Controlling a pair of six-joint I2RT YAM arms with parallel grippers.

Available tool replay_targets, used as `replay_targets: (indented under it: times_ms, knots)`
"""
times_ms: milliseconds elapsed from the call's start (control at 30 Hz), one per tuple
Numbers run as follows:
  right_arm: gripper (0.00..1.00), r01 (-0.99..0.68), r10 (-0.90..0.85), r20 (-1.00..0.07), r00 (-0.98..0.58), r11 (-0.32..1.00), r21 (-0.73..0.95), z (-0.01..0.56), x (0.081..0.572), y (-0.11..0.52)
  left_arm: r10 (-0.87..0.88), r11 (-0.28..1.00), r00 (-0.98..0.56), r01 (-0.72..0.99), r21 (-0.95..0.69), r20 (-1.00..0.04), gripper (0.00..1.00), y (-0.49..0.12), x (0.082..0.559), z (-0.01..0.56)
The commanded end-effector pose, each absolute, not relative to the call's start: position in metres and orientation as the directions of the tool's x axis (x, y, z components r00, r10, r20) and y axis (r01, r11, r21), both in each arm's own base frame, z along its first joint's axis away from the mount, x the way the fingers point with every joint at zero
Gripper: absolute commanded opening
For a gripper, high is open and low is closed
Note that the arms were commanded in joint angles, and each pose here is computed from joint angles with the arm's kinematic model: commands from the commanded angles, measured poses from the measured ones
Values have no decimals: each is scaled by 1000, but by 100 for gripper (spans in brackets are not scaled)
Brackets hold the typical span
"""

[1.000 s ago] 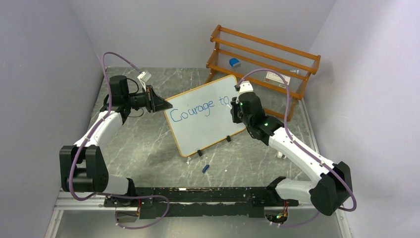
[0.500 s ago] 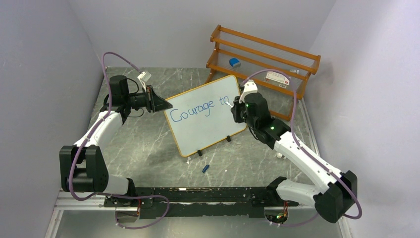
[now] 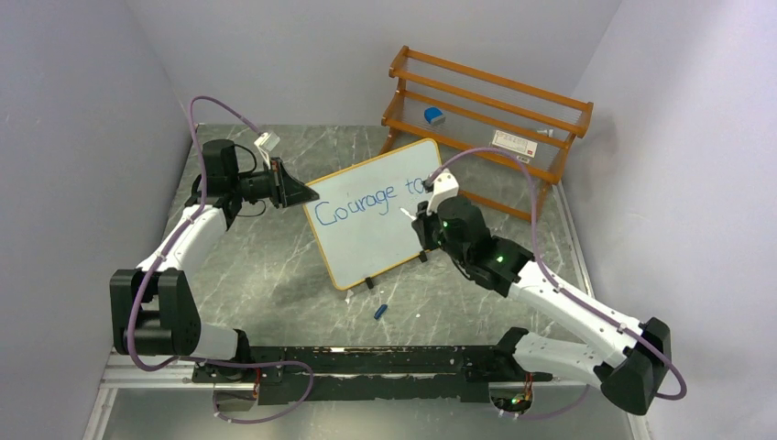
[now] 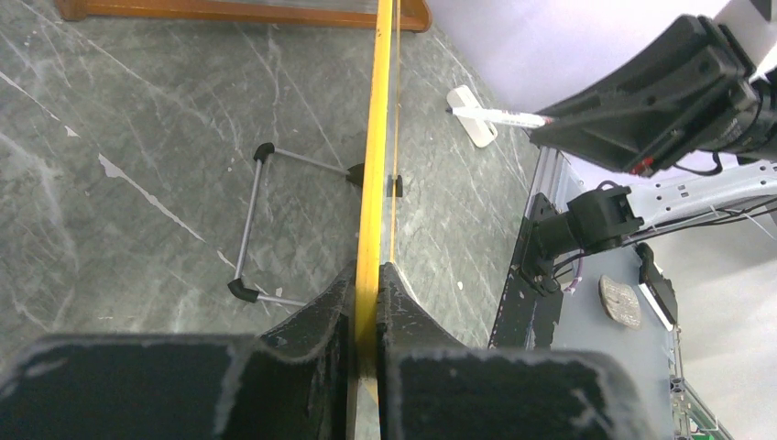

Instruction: Write a sentence on the whiteboard

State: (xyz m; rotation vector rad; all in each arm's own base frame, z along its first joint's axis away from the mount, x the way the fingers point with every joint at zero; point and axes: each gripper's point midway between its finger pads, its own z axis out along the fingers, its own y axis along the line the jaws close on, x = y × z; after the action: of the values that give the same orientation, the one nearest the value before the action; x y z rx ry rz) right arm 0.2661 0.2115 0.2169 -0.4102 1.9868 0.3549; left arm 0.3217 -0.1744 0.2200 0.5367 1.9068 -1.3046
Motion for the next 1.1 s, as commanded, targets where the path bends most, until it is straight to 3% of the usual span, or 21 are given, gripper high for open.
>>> replay_targets:
  times_ms: [0,700,1067]
  knots:
    - [0,-415,-132,-911,-392,909,46,217,252,215,-44,432,-664,661,-613,-747,5,-178,320,199]
    - [0,-516,-161,-928,-337,856,39,195,187,300,-44,447,-657,660,-603,-752,5,-180,318,199]
    - [0,-531,-194,-917,-348,847,23,185,183,339,-39,451,-656,662,-599,-754,5,-180,317,199]
